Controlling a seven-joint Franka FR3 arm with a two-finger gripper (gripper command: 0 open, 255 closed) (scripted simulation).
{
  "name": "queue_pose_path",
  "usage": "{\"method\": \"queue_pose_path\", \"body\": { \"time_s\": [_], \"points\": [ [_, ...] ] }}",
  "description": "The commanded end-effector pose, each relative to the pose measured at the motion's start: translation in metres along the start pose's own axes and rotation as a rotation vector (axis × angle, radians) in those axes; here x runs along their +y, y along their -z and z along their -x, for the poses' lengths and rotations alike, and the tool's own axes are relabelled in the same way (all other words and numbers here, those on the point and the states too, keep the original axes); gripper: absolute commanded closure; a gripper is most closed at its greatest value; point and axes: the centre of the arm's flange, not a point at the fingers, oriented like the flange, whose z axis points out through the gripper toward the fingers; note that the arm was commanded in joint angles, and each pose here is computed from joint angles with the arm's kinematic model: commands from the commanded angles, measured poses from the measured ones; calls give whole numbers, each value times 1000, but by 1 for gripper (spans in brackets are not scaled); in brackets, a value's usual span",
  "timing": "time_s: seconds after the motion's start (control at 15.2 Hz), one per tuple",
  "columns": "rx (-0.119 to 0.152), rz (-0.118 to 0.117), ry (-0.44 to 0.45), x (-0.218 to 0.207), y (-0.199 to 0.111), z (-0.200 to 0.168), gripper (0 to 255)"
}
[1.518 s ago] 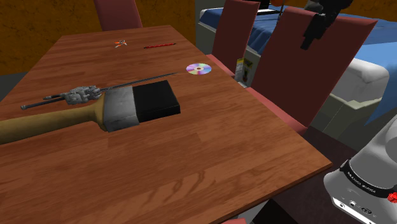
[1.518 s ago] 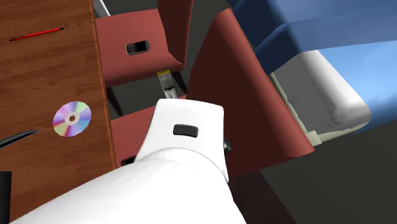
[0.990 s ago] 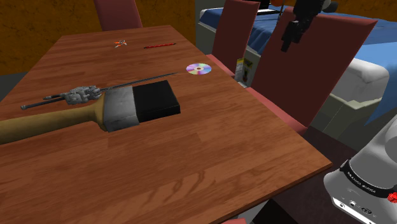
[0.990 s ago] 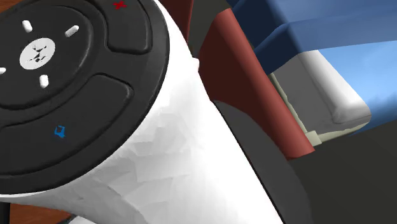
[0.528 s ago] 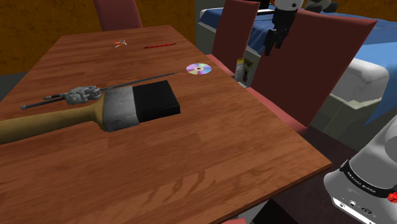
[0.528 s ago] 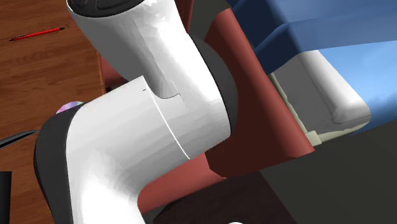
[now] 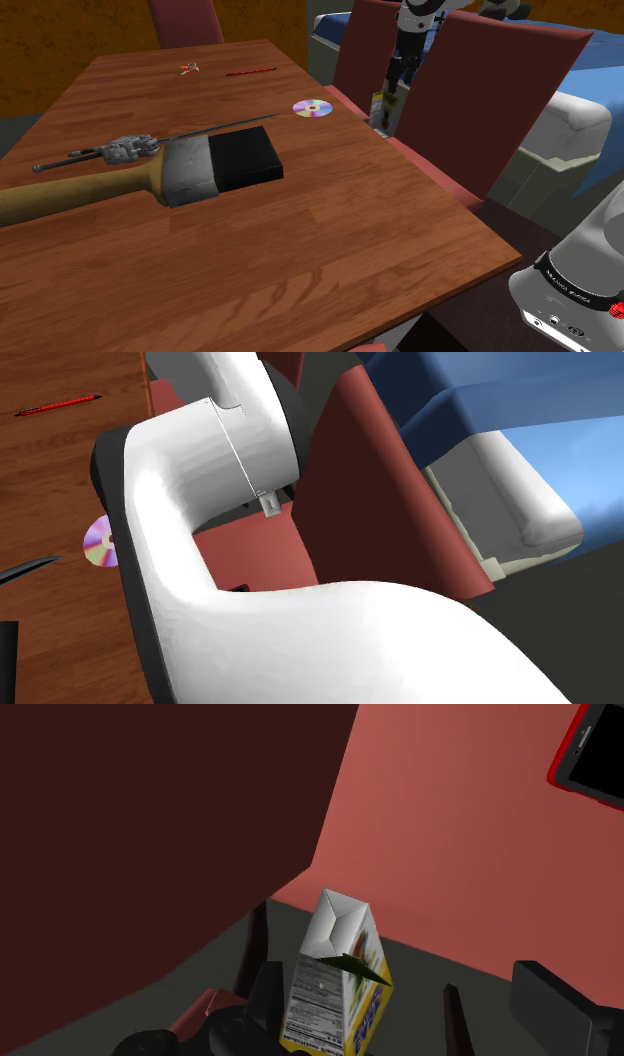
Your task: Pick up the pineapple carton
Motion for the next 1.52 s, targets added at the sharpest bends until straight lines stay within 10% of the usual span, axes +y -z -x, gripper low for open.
{"method": "queue_pose_path", "body": {
  "time_s": [0.0, 0.73, 0.79, 1.45],
  "points": [
    [-22, -11, -4, 14, -22, -21, 0],
    [-31, -20, -1, 20, -74, -36, 0],
    [-31, -19, -1, 18, -78, -37, 255],
    [-31, -20, -1, 20, -69, -37, 255]
  ]
}}
